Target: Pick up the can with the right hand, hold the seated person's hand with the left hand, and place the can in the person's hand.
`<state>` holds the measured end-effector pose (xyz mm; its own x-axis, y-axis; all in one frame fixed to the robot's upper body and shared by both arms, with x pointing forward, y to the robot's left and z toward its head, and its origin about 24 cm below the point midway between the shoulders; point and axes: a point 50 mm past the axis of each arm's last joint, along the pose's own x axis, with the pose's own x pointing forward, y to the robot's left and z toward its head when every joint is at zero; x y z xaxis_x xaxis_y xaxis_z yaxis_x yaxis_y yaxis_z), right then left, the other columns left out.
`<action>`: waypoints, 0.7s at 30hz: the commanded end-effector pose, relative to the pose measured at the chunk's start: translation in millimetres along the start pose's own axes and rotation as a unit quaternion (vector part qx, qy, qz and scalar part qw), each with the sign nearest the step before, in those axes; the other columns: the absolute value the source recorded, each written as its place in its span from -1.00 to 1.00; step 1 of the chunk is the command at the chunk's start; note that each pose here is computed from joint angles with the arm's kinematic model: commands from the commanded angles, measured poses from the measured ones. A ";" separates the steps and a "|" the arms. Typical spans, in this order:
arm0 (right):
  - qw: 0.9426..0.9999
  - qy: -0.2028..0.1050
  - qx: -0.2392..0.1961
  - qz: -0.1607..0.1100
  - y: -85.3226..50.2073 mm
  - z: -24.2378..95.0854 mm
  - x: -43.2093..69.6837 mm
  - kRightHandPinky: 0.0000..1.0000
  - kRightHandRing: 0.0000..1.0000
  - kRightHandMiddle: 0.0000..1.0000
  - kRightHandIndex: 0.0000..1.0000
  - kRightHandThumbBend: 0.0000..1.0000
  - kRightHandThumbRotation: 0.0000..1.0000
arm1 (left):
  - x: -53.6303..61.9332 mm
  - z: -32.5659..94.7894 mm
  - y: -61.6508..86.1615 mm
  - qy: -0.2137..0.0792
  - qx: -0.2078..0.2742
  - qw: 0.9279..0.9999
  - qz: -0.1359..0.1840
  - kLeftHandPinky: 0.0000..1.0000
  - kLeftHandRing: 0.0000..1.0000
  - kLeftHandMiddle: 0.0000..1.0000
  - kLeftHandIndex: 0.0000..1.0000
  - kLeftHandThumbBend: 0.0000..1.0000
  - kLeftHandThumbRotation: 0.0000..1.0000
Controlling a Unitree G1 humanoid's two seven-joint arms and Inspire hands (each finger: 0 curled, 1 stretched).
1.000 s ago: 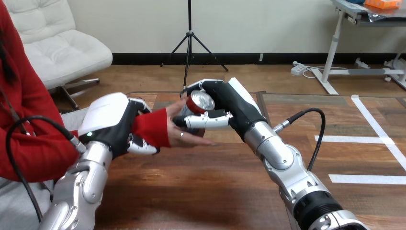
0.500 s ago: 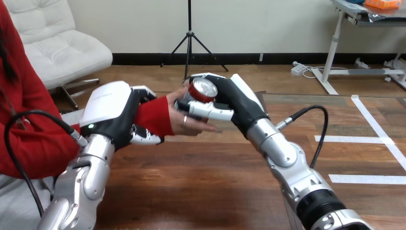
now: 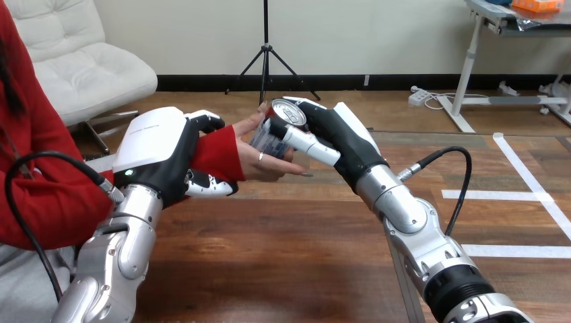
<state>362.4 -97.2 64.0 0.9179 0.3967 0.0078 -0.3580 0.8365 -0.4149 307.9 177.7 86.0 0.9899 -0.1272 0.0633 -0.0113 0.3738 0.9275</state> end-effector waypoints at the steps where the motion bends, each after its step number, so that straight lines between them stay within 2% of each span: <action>1: 0.998 -0.053 -0.010 -0.021 -15.0 19.6 3.6 0.48 0.71 0.76 0.78 1.00 0.91 | 8.7 14.8 23.0 -0.037 0.018 0.998 0.046 0.44 0.64 0.63 0.62 0.89 -0.28; 2: 0.998 -0.053 -0.009 -0.022 -15.2 19.3 3.3 0.49 0.71 0.76 0.79 1.00 0.94 | 8.4 14.7 22.8 -0.037 0.018 0.998 0.046 0.46 0.66 0.65 0.64 0.93 -0.20; 6: 0.998 -0.054 -0.002 -0.022 -15.7 18.2 2.4 0.52 0.73 0.78 0.82 1.00 0.98 | 7.9 14.1 21.9 -0.036 0.016 0.998 0.044 0.50 0.68 0.68 0.67 0.98 -0.09; 11: 0.998 -0.054 0.028 -0.024 -16.9 15.7 0.3 0.56 0.75 0.81 0.85 1.00 0.99 | 6.8 12.7 20.0 -0.035 0.010 0.999 0.032 0.59 0.74 0.73 0.73 1.00 0.08; 21: 0.997 -0.061 0.040 -0.027 -18.5 14.3 -3.1 0.57 0.78 0.84 0.86 1.00 1.00 | 5.0 10.8 17.7 -0.037 -0.003 0.999 0.016 0.66 0.79 0.79 0.81 1.00 0.21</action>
<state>359.2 -102.0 63.2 0.9148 0.4021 0.0375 -0.3664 0.8655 -0.3415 307.6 176.9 85.3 0.9884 -0.1455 0.0433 0.0157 0.3815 0.9242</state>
